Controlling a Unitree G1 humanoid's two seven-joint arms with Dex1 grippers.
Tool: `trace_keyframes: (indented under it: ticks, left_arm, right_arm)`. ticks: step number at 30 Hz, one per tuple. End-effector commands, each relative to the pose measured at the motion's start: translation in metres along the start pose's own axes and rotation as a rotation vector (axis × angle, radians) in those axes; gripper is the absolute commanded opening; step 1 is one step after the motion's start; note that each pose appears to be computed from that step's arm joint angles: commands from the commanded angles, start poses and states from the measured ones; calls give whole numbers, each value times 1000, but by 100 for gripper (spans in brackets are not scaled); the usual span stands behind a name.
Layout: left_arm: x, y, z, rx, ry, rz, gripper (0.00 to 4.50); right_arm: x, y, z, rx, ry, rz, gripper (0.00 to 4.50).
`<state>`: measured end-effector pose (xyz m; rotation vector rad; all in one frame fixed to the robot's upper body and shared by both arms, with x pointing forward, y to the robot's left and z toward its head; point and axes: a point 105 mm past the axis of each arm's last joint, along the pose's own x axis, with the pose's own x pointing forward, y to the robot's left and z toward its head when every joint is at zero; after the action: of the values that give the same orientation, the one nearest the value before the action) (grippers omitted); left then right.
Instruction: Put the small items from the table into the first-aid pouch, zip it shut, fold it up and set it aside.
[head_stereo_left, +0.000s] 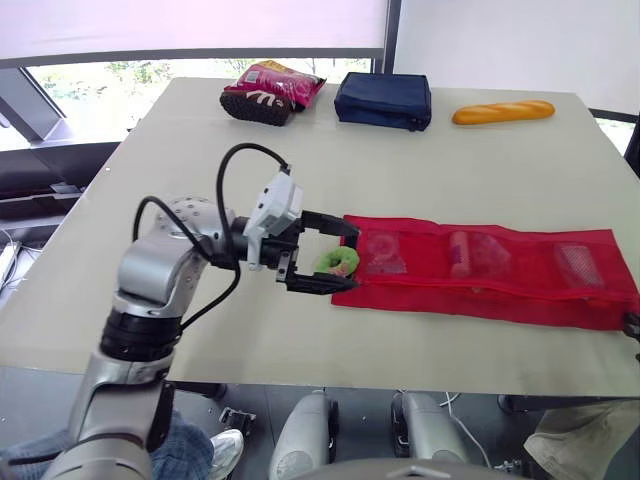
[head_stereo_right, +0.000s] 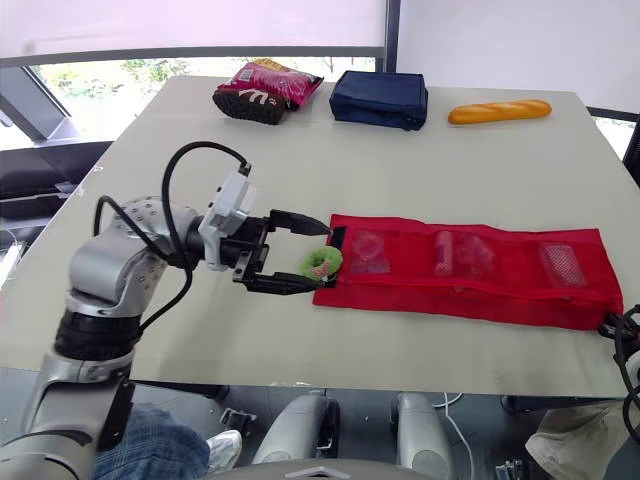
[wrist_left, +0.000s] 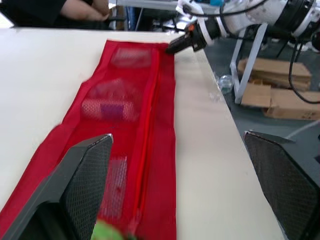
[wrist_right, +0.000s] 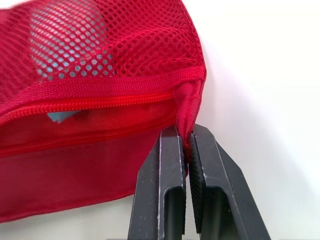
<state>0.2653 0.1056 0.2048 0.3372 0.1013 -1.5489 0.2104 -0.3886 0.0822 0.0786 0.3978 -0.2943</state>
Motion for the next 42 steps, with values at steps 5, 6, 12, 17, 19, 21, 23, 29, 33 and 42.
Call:
trace_keyframes:
  ticks: [5,6,12,17,19,21,23,29,33,42]
  left_arm:
    - [-9,-9,13,41,-7,38,446]
    - [-11,-9,13,39,-6,49,446]
    - [-19,3,1,9,22,152,450]
    - [-26,15,-13,-36,29,241,450]
    - [-30,21,-20,-57,27,278,450]
    - [-36,29,-26,-86,17,325,450]
    - [-38,33,-32,-93,25,345,450]
    - [-40,51,-52,-181,12,421,450]
    - [-32,66,-62,-211,15,453,450]
    - [17,78,-82,-494,-26,375,450]
  right_arm:
    - [-3,-19,17,-119,-87,-49,0]
    - [-5,-16,19,-130,-109,-24,0]
    - [-25,3,30,-197,-196,164,131]
    - [-54,16,39,-357,-232,317,311]
    - [-68,26,41,-414,-236,401,392]
    - [-78,35,46,-459,-247,459,448]
    - [-86,43,51,-480,-268,507,448]
    - [-109,112,74,-471,-379,796,448]
    - [-117,143,82,-428,-412,919,448]
    - [-133,200,85,-411,-443,1132,448]
